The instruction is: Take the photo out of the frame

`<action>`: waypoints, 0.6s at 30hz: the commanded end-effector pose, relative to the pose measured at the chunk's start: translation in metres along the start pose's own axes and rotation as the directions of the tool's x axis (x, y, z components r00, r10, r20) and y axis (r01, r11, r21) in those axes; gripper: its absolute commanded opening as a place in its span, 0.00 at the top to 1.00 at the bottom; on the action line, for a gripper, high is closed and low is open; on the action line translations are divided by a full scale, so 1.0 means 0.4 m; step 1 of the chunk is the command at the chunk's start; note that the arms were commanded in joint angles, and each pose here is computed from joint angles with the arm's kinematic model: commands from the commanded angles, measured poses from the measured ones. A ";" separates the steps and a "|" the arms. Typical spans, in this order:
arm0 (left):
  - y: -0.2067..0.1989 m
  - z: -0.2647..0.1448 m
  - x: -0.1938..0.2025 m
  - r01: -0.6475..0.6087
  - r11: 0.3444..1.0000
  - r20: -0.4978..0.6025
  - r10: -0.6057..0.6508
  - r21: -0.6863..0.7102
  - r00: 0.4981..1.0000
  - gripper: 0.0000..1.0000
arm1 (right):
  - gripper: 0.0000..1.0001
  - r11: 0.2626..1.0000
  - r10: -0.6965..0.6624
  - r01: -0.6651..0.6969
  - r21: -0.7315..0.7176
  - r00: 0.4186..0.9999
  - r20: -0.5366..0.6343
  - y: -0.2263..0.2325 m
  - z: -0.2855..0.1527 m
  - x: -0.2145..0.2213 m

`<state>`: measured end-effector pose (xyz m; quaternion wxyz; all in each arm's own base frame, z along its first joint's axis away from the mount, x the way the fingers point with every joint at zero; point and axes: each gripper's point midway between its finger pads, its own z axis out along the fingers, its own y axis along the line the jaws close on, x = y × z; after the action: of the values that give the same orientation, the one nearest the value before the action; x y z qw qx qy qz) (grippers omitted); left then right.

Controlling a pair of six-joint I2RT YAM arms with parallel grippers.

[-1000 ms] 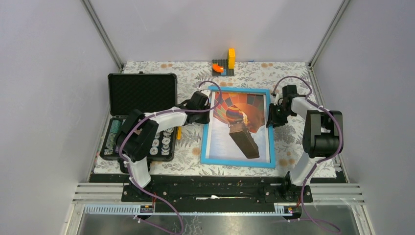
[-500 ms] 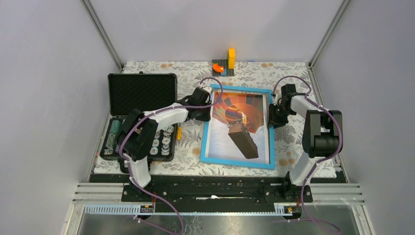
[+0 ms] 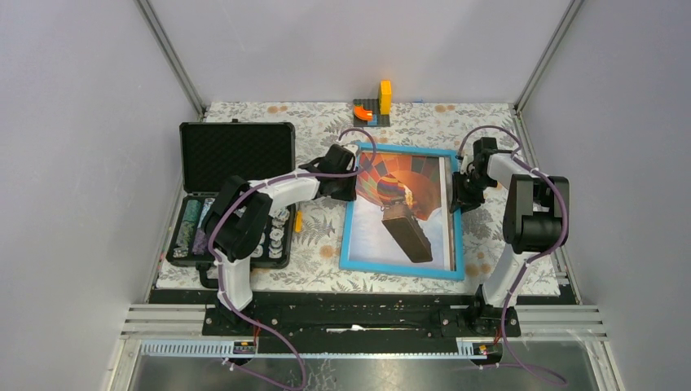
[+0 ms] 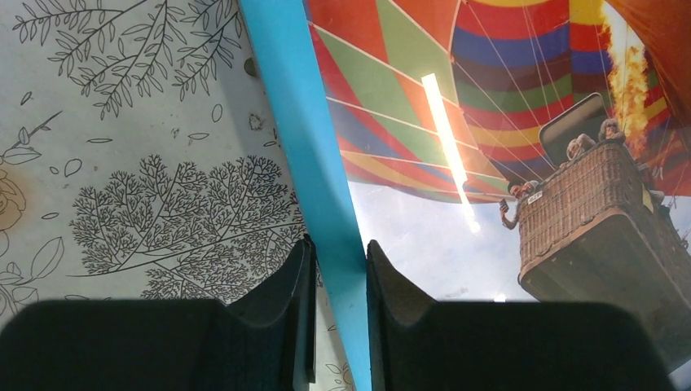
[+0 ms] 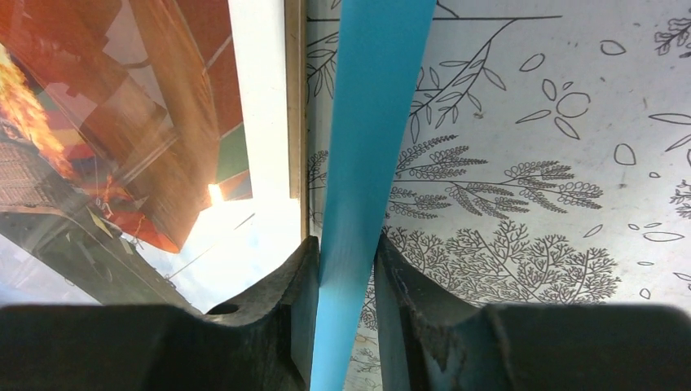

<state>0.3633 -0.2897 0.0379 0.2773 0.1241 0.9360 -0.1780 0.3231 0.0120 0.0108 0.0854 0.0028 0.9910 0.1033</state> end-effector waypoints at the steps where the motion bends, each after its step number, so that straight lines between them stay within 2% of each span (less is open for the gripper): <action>1: -0.037 -0.003 0.002 -0.064 0.997 -0.021 0.065 0.043 0.998 1.00 | 1.00 0.998 -0.049 0.047 0.044 0.998 0.033 -0.032 -0.024 -0.044; 11: -0.056 0.010 0.004 -0.085 0.995 -0.026 0.086 0.044 0.996 0.99 | 1.00 0.994 -0.056 0.055 0.100 0.998 0.014 -0.099 -0.019 -0.054; 18: -0.071 -0.028 -0.028 -0.105 0.992 0.022 0.103 0.066 0.994 0.70 | 1.00 0.993 -0.047 0.045 0.106 0.999 0.022 -0.132 -0.019 -0.063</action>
<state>0.3598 -0.3117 0.0403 0.2770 0.1396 0.9315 -0.1901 0.3262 -0.0148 0.0100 0.0700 0.0005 0.9937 0.0879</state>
